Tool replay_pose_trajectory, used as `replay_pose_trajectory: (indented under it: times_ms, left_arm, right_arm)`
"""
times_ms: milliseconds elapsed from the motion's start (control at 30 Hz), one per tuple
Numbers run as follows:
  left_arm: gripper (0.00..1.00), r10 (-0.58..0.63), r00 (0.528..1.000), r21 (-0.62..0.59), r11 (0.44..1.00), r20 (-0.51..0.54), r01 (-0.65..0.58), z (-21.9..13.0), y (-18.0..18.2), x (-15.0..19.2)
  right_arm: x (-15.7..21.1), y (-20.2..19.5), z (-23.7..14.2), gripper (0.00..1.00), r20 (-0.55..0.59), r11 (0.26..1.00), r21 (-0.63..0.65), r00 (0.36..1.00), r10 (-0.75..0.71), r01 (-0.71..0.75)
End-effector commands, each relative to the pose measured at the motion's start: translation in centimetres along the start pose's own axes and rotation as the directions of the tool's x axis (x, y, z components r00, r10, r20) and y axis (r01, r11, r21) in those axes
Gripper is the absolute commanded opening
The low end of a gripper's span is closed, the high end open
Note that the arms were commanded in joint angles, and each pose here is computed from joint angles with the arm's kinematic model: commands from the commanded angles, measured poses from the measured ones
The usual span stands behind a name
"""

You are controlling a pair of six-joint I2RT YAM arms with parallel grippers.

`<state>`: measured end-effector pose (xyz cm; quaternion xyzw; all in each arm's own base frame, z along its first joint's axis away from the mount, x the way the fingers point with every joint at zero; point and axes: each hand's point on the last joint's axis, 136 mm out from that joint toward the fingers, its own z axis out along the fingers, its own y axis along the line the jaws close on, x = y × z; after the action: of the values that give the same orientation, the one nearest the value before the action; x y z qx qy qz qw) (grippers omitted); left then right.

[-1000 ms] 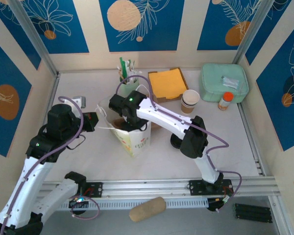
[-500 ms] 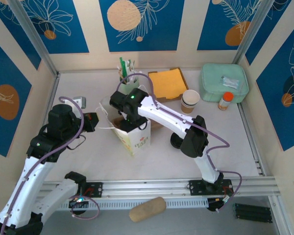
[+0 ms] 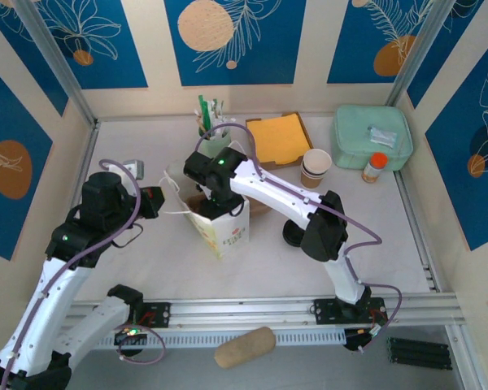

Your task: Pack the takeout coffee

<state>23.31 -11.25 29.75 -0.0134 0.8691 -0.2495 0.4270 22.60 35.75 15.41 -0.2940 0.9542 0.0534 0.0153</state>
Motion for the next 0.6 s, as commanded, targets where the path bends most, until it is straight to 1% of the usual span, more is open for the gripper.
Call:
replay_pose_trajectory:
  times_ms: [0,567]
  left_arm:
    - [0.0,-0.006,1.0,-0.022,1.0,-0.01,0.005,0.0,0.5,0.4]
    - [0.0,-0.01,1.0,-0.027,1.0,-0.008,0.01,0.1,0.6,0.4]
  right_arm:
    - [0.6,-0.6,1.9,0.46,-0.044,0.999,0.028,0.999,0.019,-0.018]
    - [0.9,-1.1,3.2,0.46,-0.052,0.999,0.05,0.998,0.022,-0.02]
